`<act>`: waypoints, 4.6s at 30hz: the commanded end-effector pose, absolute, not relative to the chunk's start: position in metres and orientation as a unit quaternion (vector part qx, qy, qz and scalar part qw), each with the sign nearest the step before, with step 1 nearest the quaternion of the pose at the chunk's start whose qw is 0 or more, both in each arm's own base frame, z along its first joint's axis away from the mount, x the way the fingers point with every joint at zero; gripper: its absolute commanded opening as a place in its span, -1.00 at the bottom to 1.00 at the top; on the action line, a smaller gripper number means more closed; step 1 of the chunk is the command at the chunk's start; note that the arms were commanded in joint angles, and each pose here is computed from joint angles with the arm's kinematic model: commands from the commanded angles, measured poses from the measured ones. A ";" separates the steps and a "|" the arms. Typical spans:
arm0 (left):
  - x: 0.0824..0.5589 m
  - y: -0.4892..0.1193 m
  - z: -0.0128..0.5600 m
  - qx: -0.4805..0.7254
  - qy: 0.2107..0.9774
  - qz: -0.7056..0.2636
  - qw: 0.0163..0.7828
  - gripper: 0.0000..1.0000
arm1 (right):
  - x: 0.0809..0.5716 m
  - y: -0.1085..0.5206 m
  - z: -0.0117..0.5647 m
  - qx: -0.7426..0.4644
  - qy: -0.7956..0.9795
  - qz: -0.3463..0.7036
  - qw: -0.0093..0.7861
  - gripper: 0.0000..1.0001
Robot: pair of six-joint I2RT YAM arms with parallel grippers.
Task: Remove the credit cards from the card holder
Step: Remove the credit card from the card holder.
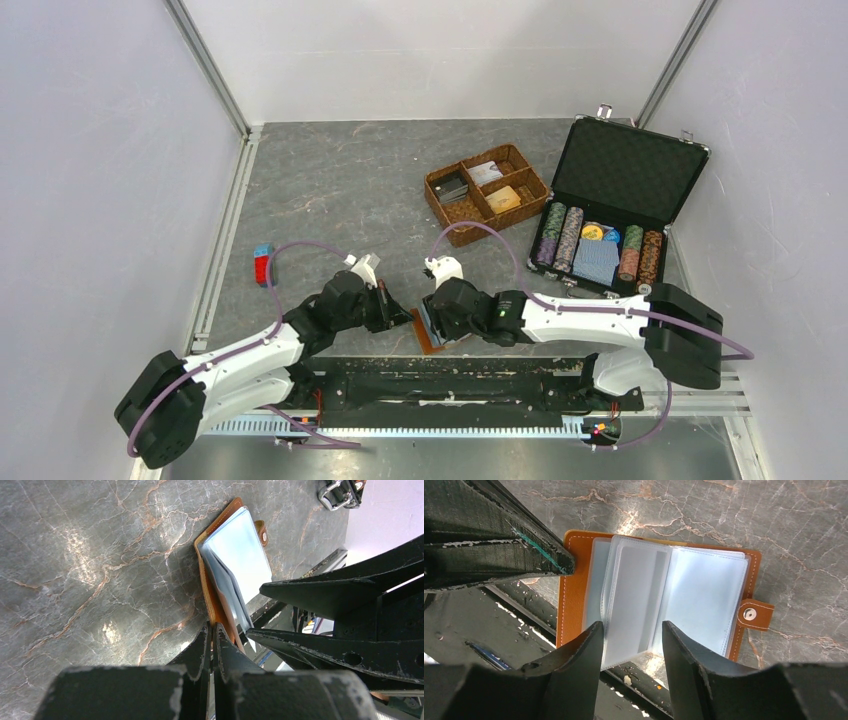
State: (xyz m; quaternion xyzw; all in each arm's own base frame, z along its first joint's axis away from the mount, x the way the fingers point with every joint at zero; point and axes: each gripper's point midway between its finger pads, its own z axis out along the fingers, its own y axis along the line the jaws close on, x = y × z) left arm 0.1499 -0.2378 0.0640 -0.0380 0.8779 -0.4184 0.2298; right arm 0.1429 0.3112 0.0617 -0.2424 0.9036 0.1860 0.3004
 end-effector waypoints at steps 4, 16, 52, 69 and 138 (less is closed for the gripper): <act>0.152 -0.242 0.073 -0.031 0.868 -0.435 0.237 -0.95 | 0.157 0.307 0.080 -0.241 0.895 0.164 0.337 -0.02; 0.152 -0.242 0.074 -0.034 0.867 -0.437 0.238 -0.96 | 0.162 0.301 0.086 -0.245 0.893 0.147 0.348 -0.03; 0.168 -0.219 0.079 -0.056 0.901 -0.345 0.257 -0.32 | 0.139 0.320 0.072 -0.269 0.885 0.197 0.326 -0.28; 0.180 -0.255 0.124 -0.056 0.869 -0.425 0.246 0.02 | 0.131 0.322 0.079 -0.262 0.873 0.241 0.334 -0.41; 0.188 -0.280 0.086 -0.046 0.876 -0.436 0.202 -0.23 | 0.133 0.322 0.076 -0.256 0.875 0.239 0.335 -0.44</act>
